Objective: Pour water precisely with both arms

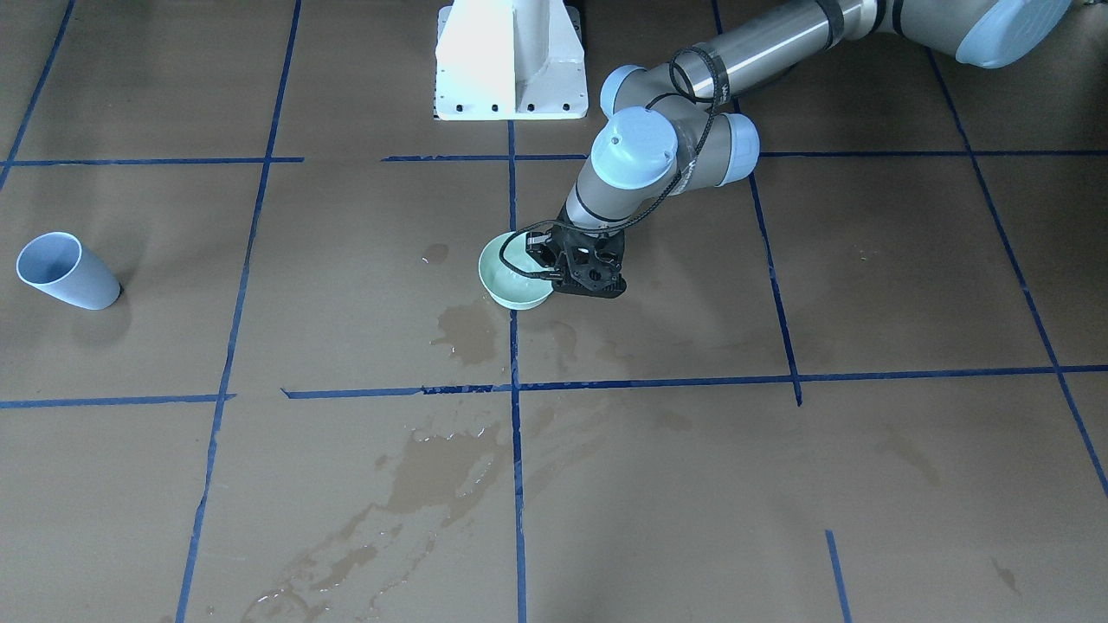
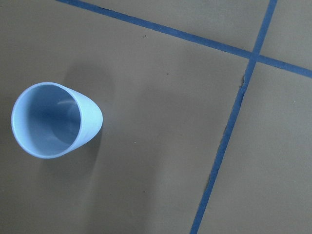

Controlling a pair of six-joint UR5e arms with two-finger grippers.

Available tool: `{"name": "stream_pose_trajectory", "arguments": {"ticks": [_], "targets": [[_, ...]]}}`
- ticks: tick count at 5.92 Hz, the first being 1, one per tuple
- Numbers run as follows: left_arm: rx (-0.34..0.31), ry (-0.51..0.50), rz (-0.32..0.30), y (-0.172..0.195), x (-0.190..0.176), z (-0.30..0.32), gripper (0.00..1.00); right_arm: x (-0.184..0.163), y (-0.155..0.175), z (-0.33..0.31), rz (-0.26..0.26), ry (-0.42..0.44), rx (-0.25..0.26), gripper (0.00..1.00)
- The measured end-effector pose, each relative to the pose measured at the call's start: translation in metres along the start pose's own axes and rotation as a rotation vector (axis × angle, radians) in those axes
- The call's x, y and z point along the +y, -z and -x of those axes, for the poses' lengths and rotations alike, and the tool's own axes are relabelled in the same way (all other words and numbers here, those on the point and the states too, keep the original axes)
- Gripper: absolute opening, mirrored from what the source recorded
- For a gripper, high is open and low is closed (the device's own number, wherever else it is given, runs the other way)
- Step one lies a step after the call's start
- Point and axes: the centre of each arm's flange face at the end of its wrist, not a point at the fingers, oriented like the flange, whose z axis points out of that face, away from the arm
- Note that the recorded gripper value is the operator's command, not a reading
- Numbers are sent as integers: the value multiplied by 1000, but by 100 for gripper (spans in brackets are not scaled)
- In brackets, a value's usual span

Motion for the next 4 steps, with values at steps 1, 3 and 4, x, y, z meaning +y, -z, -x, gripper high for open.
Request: {"name": "stream_pose_trajectory", "arguments": {"ticks": [1, 3, 4], "targets": [[1, -3, -3, -1, 0, -4, 20, 0, 0, 0, 0, 1, -1, 100], [2, -7, -11, 0, -1, -7, 69, 0, -1, 0, 1, 1, -1, 100], [3, -9, -12, 0, -1, -8, 82, 0, -1, 0, 2, 1, -1, 100]]}}
